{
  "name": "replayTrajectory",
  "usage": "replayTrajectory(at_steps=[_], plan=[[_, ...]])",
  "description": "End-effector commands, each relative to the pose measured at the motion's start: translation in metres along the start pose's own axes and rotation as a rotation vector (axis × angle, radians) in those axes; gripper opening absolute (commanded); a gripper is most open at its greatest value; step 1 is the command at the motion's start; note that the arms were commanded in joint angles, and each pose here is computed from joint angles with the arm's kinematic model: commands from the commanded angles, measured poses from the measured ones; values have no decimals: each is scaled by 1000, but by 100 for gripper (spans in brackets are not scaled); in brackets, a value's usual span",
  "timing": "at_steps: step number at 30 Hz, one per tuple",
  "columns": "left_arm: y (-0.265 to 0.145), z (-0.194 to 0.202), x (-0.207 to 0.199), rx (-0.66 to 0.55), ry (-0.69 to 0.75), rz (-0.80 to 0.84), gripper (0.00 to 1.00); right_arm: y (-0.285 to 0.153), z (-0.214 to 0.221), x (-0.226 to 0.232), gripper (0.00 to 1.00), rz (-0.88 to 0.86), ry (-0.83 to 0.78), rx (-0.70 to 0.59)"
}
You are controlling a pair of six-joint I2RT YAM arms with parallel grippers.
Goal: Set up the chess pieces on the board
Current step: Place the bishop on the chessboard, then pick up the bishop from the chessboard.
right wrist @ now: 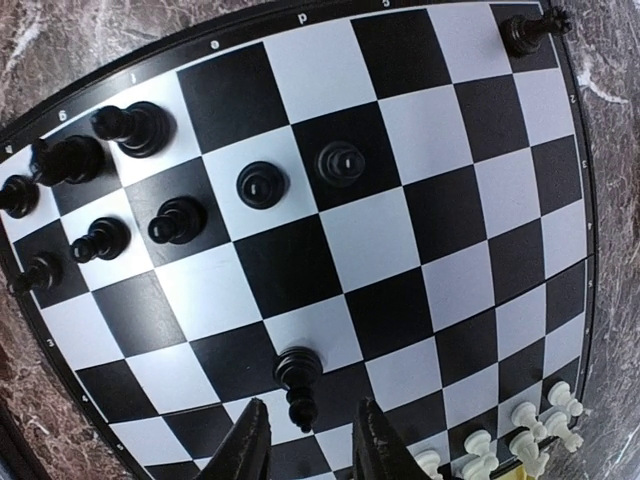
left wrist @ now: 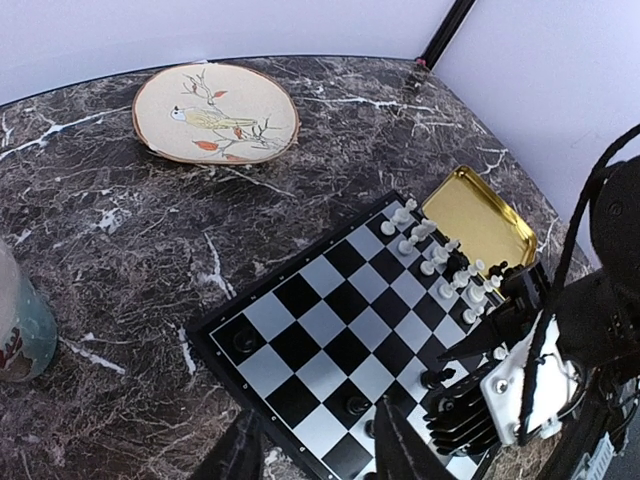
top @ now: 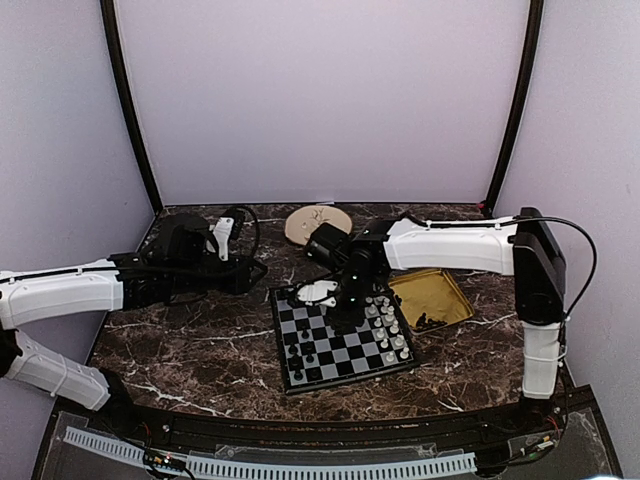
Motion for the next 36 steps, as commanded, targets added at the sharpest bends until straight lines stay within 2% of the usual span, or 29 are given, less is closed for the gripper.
replayTrajectory(at_steps=[1,7,10,14,18,23,36], plan=[[6,-10,-9,64,78,55,40,-50,2,-6,29,-52,34,-127],[34,-14,-33,226,177,227,39,-95,42,-32,29,-123,141,-323],[52,-5,-53,341,282,305,37,-104,85,-60,29,-138,273,-421],[71,11,-78,485,453,294,36,-110,140,-90,30,-93,424,-544],[89,22,-96,554,518,307,37,-107,185,-102,30,-107,547,-659],[106,33,-109,604,562,333,38,-113,206,-109,30,13,566,-654],[139,48,-121,637,613,316,37,-105,210,-107,31,16,556,-633]])
Point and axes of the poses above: each gripper's point midway between its finger pads, its own y axis out along the fingers, its own x axis along the line the jaws close on, z = x × y, the point moved 7 cm from there along -y, back along the fingers, and after that the axes turned 6 degrees about y, right-handed, at the moved point
